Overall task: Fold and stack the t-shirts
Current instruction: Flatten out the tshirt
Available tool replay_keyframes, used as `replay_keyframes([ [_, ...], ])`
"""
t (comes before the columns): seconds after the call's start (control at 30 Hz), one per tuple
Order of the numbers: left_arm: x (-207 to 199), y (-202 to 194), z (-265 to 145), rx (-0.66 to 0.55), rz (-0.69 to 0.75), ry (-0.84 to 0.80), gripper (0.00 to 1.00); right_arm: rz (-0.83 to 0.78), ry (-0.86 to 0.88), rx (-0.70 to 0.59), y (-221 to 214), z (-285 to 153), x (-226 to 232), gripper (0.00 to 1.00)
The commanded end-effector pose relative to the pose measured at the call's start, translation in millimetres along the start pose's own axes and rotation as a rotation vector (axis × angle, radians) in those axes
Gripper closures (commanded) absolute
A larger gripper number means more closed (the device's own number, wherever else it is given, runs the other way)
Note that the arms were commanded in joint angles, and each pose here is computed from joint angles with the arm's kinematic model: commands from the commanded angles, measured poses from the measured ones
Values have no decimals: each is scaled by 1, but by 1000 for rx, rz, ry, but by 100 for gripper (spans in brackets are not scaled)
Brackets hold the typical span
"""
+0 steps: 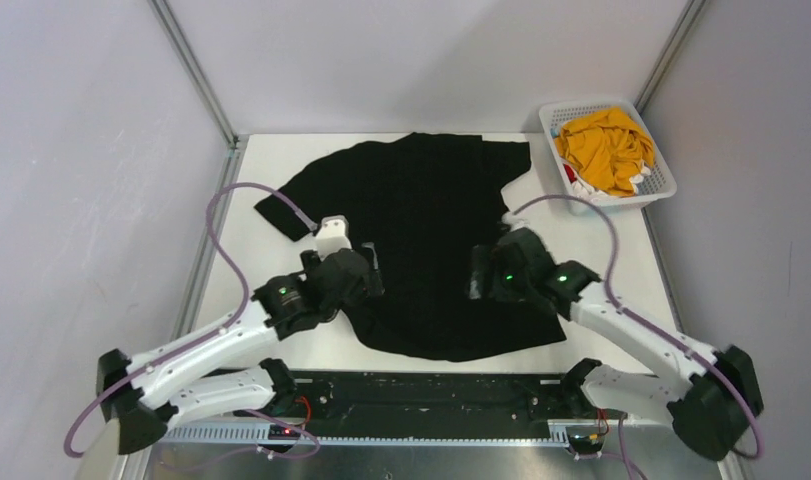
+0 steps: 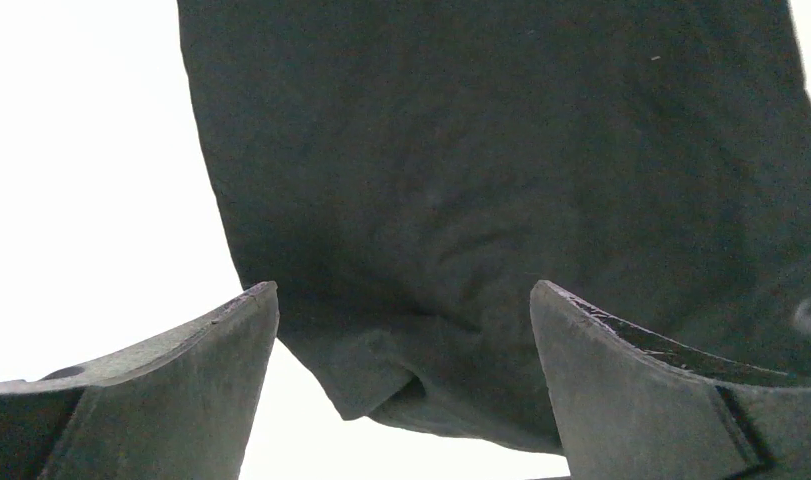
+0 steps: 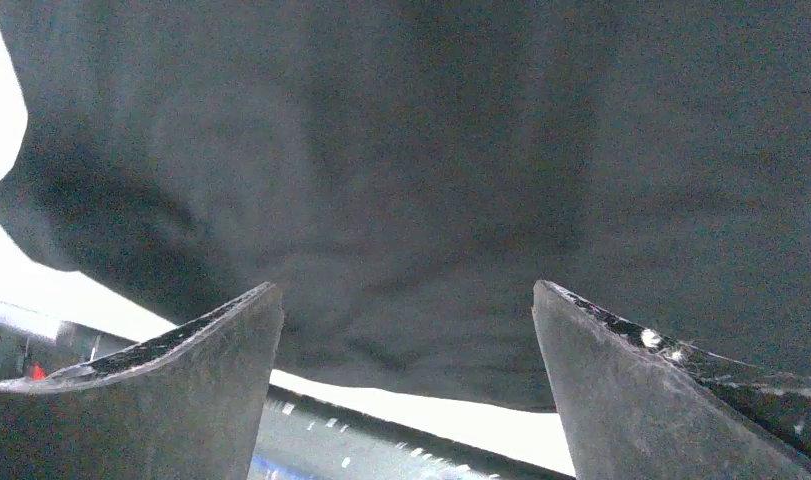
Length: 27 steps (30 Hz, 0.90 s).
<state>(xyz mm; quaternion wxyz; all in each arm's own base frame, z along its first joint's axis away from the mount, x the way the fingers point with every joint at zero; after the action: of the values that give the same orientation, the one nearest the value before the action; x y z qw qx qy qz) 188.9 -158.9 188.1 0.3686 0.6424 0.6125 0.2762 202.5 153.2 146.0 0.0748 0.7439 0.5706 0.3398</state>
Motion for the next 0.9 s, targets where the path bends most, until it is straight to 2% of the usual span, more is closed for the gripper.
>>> replay_keyframes([
  [0.0,2,10,21,-1,12,87,0,-210,411,183,-54,5,94,1],
  [0.1,5,4,52,69,-42,42,0,-357,664,336,-106,-3,140,0],
  [0.13,1,6,63,41,-64,-1,0,-395,742,359,-116,1,153,0],
  [0.17,0,5,72,63,-91,-50,0,-420,804,356,-122,-1,165,0],
  [0.27,-2,8,94,56,-117,-114,0,-421,782,383,-135,25,171,1],
  [0.37,-1,-6,121,142,-137,-155,0,-444,728,389,-142,48,170,0],
  [0.4,-3,-4,128,137,-150,-176,0,-447,704,399,-145,58,168,1],
  [0.5,7,-20,157,219,-171,-131,0,-454,604,392,-145,85,156,1],
  [0.73,22,-23,206,293,-163,-34,0,-445,476,330,-107,124,142,1],
  [0.87,27,-20,218,299,-165,-18,0,-488,407,265,-83,128,138,1],
])
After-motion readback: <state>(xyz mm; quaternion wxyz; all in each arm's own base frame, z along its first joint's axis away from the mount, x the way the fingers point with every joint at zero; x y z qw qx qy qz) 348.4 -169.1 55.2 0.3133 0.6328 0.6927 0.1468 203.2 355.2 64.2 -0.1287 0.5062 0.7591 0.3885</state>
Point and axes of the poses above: each gripper's point midway between its finger pads, its own z axis out along the fingers, its own x axis along the line the jaws close on, y = z × x, the point moved 3 cm from there along -z, back along the fingers, and after that the axes turned 10 degrees about z, right-handed, at the moved point
